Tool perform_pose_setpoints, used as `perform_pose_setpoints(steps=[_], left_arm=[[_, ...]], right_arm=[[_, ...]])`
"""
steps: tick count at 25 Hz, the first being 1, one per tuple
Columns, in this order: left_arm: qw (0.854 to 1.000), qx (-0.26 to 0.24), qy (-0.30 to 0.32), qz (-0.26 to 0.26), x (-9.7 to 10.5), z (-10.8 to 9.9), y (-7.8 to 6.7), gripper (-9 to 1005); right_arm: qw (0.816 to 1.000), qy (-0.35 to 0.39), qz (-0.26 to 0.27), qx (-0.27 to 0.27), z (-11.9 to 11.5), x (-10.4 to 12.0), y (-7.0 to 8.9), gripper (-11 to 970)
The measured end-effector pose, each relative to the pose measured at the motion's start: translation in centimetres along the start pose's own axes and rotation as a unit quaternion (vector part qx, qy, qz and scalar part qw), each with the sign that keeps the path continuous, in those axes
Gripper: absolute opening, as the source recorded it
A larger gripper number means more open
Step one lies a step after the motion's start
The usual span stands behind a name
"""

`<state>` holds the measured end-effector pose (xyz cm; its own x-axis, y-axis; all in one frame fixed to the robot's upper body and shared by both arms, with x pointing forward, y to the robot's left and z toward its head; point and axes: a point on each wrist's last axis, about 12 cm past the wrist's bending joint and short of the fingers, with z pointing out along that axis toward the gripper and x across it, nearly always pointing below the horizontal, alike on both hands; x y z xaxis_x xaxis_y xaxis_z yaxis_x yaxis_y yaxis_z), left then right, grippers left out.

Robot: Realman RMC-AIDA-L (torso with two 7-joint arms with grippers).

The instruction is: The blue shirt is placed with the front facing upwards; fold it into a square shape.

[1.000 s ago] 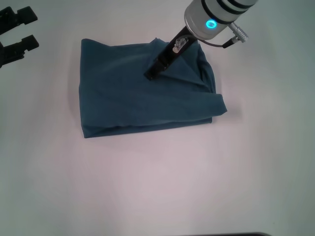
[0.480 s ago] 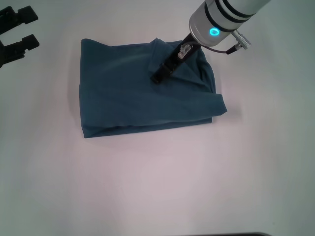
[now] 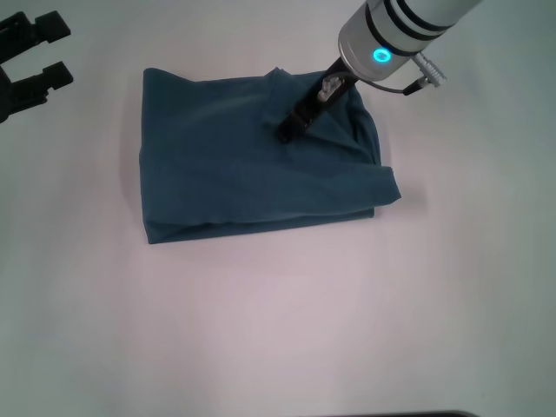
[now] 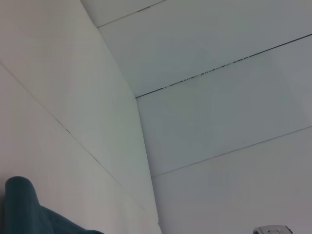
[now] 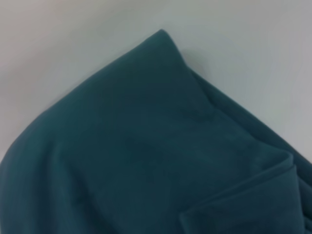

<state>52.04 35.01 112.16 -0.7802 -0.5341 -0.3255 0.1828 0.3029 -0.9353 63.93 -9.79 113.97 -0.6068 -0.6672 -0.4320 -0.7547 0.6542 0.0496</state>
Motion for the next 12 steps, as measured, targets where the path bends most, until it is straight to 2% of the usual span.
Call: perform_pose_setpoints(steps=[5, 7, 12], left_arm=[[1.000, 0.000, 0.000, 0.001, -0.04, 0.11, -0.03, 859], [1.000, 0.001, 0.001, 0.001, -0.04, 0.19, -0.03, 859], [1.000, 0.000, 0.001, 0.002, -0.05, 0.29, 0.00, 860]], right_arm=[[1.000, 0.003, -0.011, -0.007, -0.25, -0.15, 0.34, 814], [1.000, 0.004, -0.011, -0.007, -0.23, -0.13, 0.37, 599], [1.000, 0.003, -0.009, -0.006, -0.42, -0.24, 0.34, 393]])
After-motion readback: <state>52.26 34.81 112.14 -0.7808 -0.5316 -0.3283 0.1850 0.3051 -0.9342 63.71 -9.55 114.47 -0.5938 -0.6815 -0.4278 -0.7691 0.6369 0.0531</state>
